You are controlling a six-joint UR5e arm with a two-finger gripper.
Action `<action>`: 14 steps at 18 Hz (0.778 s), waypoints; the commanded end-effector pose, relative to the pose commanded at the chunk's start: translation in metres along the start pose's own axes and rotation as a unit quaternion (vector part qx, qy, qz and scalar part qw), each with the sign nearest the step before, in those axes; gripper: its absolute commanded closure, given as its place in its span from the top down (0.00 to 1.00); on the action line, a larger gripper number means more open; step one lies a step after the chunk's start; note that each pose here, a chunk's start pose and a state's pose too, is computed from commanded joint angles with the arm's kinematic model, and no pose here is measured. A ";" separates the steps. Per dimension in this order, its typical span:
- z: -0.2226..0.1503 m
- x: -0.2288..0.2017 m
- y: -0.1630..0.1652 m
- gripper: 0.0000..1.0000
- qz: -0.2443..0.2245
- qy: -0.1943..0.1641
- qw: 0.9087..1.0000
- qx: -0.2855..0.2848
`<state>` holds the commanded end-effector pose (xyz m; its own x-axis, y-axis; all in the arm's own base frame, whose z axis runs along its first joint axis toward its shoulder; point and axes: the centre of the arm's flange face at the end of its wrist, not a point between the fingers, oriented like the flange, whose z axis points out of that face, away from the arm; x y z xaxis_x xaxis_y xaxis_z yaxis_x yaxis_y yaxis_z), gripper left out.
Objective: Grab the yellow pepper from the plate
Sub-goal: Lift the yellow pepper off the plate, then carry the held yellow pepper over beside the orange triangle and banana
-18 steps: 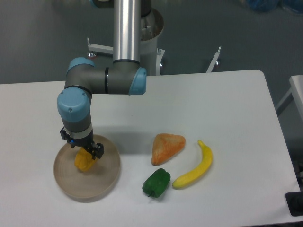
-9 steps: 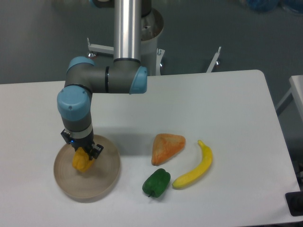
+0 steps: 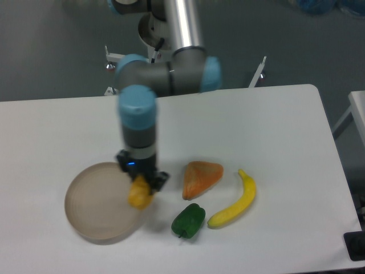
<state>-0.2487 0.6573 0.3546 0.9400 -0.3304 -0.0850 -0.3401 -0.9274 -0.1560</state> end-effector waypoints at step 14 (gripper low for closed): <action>-0.017 -0.080 0.075 0.39 0.026 -0.047 0.998 -0.043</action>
<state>-0.3493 0.6114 0.3665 0.9132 -0.3642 -0.1830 -0.3807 -0.9225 -0.0641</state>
